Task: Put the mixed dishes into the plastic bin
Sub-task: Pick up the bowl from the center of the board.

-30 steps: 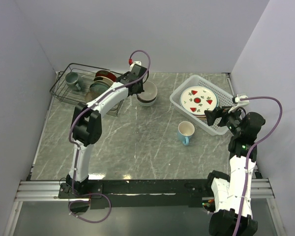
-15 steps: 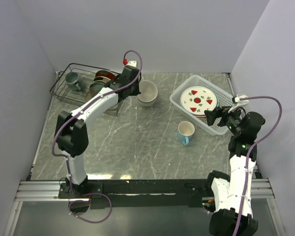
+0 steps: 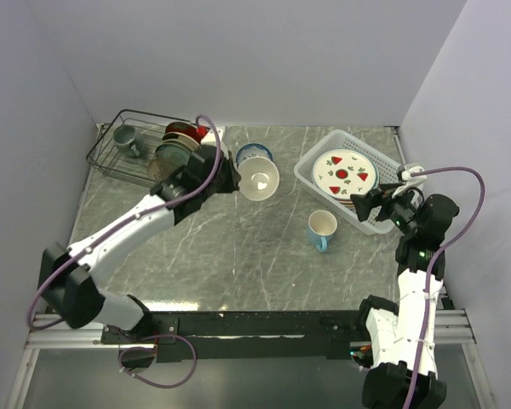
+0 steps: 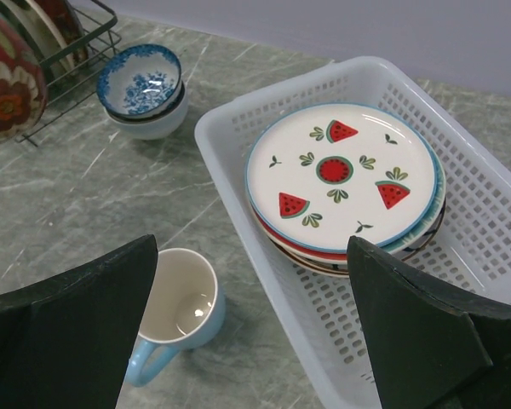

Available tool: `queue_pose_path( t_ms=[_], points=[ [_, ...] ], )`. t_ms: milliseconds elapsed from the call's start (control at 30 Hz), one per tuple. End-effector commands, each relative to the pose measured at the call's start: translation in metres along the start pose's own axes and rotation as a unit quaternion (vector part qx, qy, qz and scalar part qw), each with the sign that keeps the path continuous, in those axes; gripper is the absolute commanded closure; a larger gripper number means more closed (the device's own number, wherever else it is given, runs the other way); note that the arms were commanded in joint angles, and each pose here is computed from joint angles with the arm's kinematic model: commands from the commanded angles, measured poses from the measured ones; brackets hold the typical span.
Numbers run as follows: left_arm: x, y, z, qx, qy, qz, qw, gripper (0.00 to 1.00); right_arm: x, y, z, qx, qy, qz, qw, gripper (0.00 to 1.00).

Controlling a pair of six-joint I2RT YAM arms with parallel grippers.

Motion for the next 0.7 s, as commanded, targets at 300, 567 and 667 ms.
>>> queue_pose_path(
  t_ms=[300,567,667],
  points=[
    [0.002,0.073,-0.076,0.064,0.104,-0.137,0.983,0.99,0.016,0.015,0.026,-0.082,0.039,0.075,0.993,0.0],
    [0.017,0.081,-0.113,0.047,0.134,-0.162,0.977,0.99,0.019,0.039,0.047,-0.103,0.079,0.11,0.985,0.0],
    [0.023,0.079,-0.13,0.042,0.132,-0.161,0.977,0.99,0.018,0.044,0.053,-0.108,0.079,0.114,0.984,0.0]
  ],
)
Point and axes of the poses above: each gripper's point midway between its finger pads, its own y axis back along the fingers, its own z axis along the line the jaws close on, x = y × z, the point moved 3 cm from there along y, back along the fingers, and after that the axes turned 15 degrees about -y, right-handed, at the moved point
